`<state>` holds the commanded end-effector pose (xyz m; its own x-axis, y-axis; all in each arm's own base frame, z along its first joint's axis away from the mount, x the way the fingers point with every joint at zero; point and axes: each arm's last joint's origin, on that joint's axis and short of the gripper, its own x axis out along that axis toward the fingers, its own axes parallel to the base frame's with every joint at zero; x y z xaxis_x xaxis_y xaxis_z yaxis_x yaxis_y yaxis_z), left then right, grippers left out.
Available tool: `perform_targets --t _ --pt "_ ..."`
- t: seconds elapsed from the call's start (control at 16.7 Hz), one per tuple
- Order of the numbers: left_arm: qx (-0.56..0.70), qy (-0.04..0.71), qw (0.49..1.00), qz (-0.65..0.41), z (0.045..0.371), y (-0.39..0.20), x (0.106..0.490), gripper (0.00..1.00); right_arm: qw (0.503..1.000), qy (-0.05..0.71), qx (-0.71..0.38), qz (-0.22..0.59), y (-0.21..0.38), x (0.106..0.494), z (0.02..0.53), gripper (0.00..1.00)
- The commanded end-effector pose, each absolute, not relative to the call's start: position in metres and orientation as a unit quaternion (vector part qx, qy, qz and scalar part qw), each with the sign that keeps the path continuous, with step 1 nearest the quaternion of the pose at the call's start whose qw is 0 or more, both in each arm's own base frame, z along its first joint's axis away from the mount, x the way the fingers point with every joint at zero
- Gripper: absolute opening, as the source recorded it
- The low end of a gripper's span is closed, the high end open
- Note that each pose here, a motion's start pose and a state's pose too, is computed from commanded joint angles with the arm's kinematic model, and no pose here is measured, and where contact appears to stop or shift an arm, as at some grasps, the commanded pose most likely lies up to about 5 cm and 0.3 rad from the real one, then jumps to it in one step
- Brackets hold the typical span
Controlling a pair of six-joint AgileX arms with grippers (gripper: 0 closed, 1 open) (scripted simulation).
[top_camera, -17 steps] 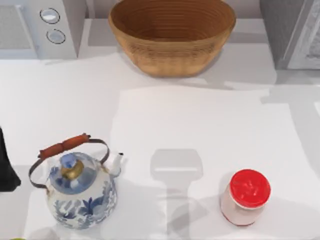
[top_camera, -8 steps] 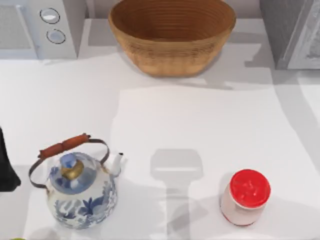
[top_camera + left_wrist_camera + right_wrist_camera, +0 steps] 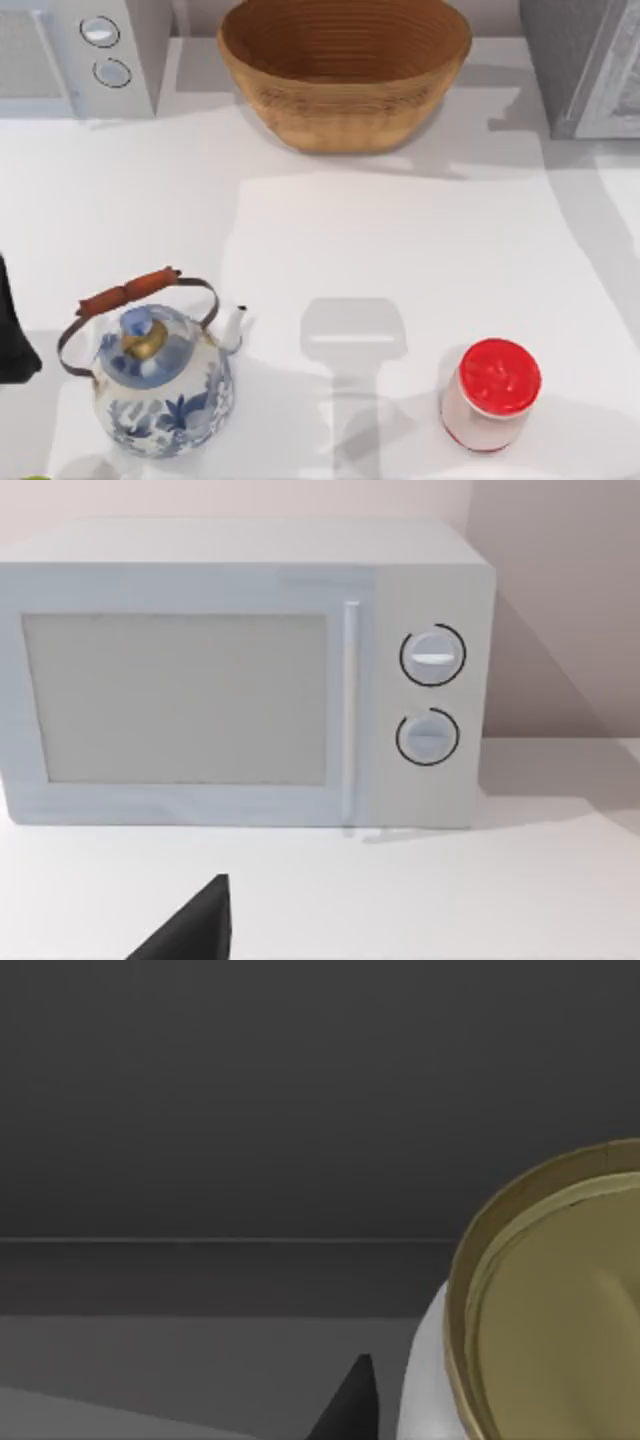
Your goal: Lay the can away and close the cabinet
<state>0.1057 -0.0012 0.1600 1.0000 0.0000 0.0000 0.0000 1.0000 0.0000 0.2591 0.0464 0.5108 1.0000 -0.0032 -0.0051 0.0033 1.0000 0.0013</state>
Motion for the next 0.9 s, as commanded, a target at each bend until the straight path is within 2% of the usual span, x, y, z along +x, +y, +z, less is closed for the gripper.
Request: perform_targets --t 0.48,0.66,0.9 --pt "0.000 0.000 1.000 0.000 0.160 -0.001 0.106 1.00 0.999 0.035 -0.012 0.007 0.056 0.344 0.523 0.00" --pt "0.000 0.000 1.000 0.000 0.160 -0.001 0.106 1.00 1.000 0.027 -0.011 0.010 0.056 0.375 0.528 0.00" --pt "0.000 0.000 1.000 0.000 0.160 -0.001 0.106 1.00 1.000 0.008 -0.004 0.006 0.050 0.399 0.531 0.00"
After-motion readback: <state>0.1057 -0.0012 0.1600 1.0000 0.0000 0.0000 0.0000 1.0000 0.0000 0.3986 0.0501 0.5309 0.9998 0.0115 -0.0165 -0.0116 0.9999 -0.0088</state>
